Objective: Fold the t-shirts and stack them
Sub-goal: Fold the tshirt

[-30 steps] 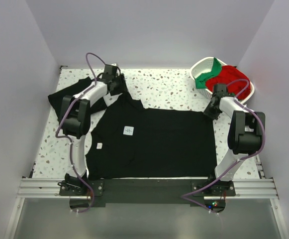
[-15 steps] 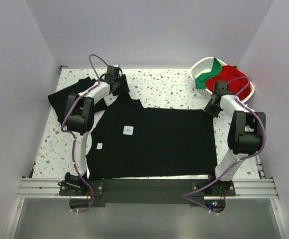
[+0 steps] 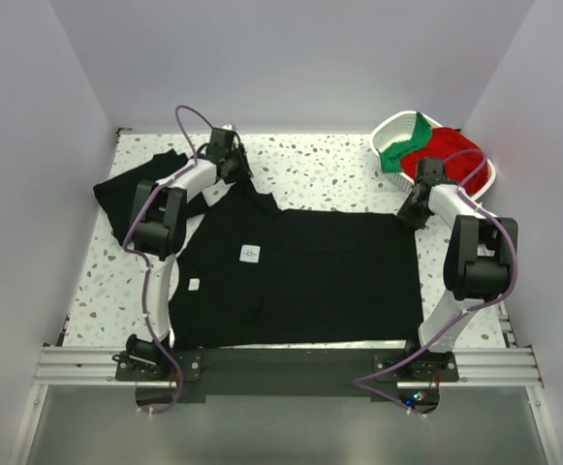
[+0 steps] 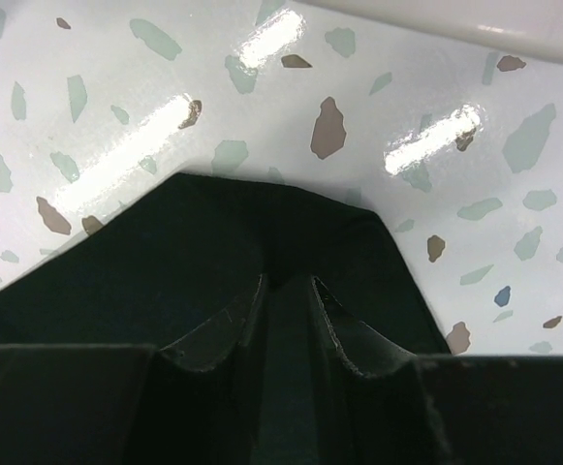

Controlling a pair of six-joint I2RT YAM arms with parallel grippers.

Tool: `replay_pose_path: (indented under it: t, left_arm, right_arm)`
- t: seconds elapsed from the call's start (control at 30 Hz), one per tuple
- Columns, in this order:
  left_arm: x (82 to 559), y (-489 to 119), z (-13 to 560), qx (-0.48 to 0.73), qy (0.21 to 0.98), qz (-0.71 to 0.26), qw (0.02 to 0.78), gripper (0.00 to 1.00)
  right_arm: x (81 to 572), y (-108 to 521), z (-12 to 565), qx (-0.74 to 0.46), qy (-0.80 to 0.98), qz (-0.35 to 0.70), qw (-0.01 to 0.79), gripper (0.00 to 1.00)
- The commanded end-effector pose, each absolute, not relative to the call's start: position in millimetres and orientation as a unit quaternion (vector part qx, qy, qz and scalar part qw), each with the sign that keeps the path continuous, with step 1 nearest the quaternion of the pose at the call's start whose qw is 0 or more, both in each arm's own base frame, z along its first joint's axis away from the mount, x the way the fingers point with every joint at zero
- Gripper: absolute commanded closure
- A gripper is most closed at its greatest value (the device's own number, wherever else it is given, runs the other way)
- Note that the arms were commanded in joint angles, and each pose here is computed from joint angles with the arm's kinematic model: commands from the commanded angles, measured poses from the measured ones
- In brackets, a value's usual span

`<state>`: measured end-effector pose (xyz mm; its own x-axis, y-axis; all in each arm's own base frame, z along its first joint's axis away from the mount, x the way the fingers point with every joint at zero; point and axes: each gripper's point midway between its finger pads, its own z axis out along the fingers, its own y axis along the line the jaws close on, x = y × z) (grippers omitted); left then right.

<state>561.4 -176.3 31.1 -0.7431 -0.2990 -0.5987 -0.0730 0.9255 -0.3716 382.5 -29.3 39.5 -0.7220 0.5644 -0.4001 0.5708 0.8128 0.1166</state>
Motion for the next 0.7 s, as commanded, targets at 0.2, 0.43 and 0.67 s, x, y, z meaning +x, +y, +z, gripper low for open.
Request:
replay_pose_path:
  t: [0.2,0.43,0.67]
  left_arm:
    - [576,-187,45,-0.098,0.907,-0.174,0.370,0.76]
    - [577,-187,54,-0.097,0.904,-0.177,0.376,0.85]
    - [577,-186,66,-0.094,0.901,-0.178,0.384,0.85]
  right_arm:
    - [399,-29,49,0.299,0.926,0.001,0.229,0.79]
    - [401,-29,43,0.296,0.928,0.000,0.225,0.79]
    - [403,-29,34,0.296,0.929,0.002,0.220,0.76]
